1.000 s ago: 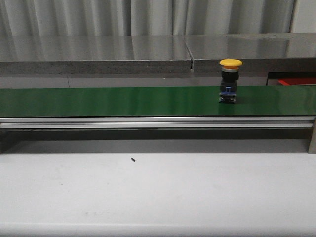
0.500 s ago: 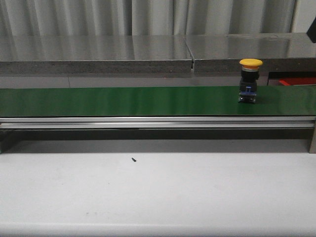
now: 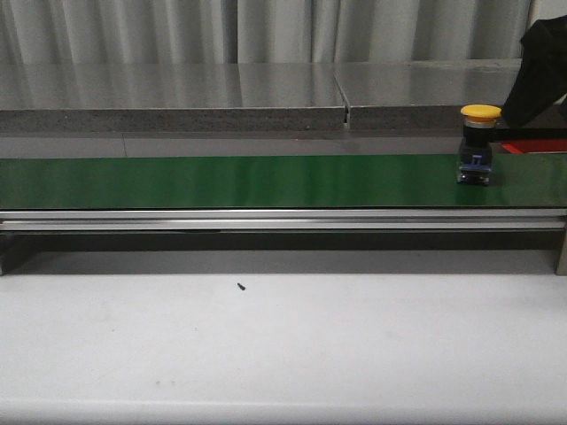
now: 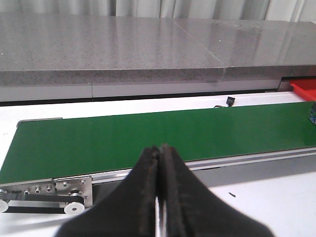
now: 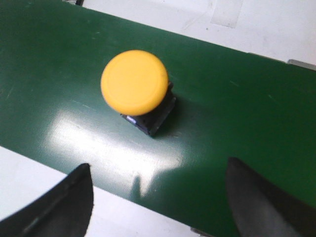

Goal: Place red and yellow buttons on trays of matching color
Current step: 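Grasp the yellow button at the belt end with the right gripper, then lower the yellow button into the yellow tray and open the right gripper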

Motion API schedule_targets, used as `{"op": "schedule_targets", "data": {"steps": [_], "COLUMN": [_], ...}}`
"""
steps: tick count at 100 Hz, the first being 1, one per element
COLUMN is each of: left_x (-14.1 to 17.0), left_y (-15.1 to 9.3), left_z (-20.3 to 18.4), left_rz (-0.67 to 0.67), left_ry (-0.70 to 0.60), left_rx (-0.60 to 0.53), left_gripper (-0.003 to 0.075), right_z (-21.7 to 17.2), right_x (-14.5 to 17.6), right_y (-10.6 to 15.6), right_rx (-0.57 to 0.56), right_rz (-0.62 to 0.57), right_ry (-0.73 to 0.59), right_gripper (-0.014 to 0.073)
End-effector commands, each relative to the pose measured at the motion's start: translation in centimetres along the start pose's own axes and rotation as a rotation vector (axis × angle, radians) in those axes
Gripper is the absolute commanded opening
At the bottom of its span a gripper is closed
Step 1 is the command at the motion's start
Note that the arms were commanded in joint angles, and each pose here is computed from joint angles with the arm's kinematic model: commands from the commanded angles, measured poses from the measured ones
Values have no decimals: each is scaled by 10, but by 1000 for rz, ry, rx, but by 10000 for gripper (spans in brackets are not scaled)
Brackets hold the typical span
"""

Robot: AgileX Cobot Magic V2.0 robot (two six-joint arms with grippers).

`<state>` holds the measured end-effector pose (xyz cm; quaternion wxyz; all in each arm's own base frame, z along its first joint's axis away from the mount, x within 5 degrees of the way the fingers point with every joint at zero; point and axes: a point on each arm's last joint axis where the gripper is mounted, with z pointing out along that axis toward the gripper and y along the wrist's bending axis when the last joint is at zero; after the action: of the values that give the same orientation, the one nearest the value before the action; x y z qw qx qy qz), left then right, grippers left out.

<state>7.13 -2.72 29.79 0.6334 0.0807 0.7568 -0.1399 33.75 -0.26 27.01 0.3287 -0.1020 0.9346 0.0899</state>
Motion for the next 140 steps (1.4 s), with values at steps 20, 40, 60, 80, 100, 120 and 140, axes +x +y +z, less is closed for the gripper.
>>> {"op": "schedule_targets", "data": {"steps": [20, 40, 60, 80, 100, 120, 140], "left_x": [-14, -14, -14, -14, -14, -14, -14], "left_y": [1, 1, 1, 1, 1, 1, 1], "left_z": [-2, -2, -2, -2, -2, -2, -2], "left_rz": [-16, -16, -16, -16, -16, -16, -16], "left_ry": [-83, -83, -83, -83, -83, -83, -83], "left_rx": [-14, -14, -14, -14, -14, -14, -14], "left_gripper": [-19, -19, -19, -19, -19, -19, -19], "right_z": [2, 15, 27, 21, -15, -70, -124], "right_x": [-34, -45, -42, -44, -48, -36, 3], "right_y": [-7, -13, -16, -16, -17, -34, -72], "right_rx": [23, 21, 11, 17, 33, 71, 232], "right_rz": [-11, -10, -1, -3, -7, 87, 311], "right_ry": [-107, -108, -74, -91, -143, -123, -145], "right_gripper": [552, 552, 370, 183, 183, 183, 183]}}
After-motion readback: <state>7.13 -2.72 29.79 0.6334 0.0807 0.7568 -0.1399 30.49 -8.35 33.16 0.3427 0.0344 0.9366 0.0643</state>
